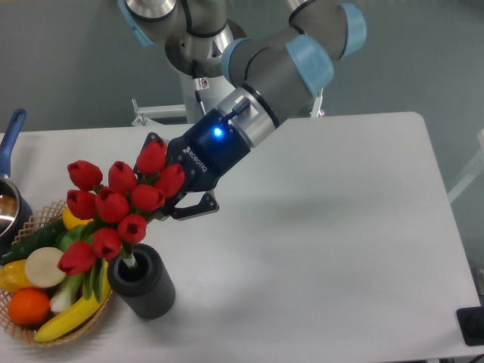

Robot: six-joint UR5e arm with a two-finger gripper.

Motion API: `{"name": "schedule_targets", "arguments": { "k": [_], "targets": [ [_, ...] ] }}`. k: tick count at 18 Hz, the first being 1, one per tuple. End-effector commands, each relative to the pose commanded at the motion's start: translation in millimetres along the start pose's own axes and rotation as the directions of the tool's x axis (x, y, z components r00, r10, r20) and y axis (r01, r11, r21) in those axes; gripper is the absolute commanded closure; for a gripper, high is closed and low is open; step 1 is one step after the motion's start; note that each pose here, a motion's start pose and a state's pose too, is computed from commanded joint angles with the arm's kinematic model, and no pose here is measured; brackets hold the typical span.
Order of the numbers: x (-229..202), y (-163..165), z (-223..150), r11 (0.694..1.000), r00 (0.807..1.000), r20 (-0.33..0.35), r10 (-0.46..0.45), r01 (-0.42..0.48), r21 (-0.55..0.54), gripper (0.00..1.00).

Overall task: Pick up the flowers from the vase
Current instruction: 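Raise the tulip bunch higher, clearing the vase rim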

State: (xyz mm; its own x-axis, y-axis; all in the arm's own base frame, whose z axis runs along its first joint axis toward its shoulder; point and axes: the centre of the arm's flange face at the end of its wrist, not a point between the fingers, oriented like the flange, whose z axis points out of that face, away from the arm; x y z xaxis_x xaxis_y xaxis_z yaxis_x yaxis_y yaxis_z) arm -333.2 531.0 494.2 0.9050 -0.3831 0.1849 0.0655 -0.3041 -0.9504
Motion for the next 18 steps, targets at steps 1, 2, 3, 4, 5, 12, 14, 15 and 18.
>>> {"name": "schedule_targets", "arguments": {
  "k": [1, 2, 3, 4, 5, 12, 14, 15, 18],
  "targets": [
    [-0.5, -0.6, -0.9, 1.000, 1.000, 0.002, 0.001, -0.001, 0.001, 0.65],
    [-1.6, -1.1, -2.7, 1.000, 1.000, 0.005, 0.002, -0.002, 0.002, 0.65],
    [-3.1, -0.9, -5.0, 1.000, 1.000, 0.008, 0.001, -0.001, 0.003, 0.65],
    [-4.3, -0.9, -7.4, 1.000, 1.000, 0.009, -0.001, 0.000, 0.007, 0.65],
    [-4.4, -1.2, -8.2, 1.000, 1.000, 0.006, -0.002, 0.002, 0.012, 0.65],
    [-20.7, -3.5, -49.0, 0.996, 0.999, 0.019, -0.039, 0.037, 0.078, 0.65],
    [-24.1, -2.8, -55.7, 0.996, 0.999, 0.027, -0.042, 0.039, 0.084, 0.65],
    [-25.0, -2.5, -57.3, 0.996, 0.999, 0.030, -0.043, 0.040, 0.085, 0.65],
    [-28.2, -1.6, -63.1, 0.995, 0.998, 0.040, -0.045, 0.042, 0.087, 0.65]
  ]
}}
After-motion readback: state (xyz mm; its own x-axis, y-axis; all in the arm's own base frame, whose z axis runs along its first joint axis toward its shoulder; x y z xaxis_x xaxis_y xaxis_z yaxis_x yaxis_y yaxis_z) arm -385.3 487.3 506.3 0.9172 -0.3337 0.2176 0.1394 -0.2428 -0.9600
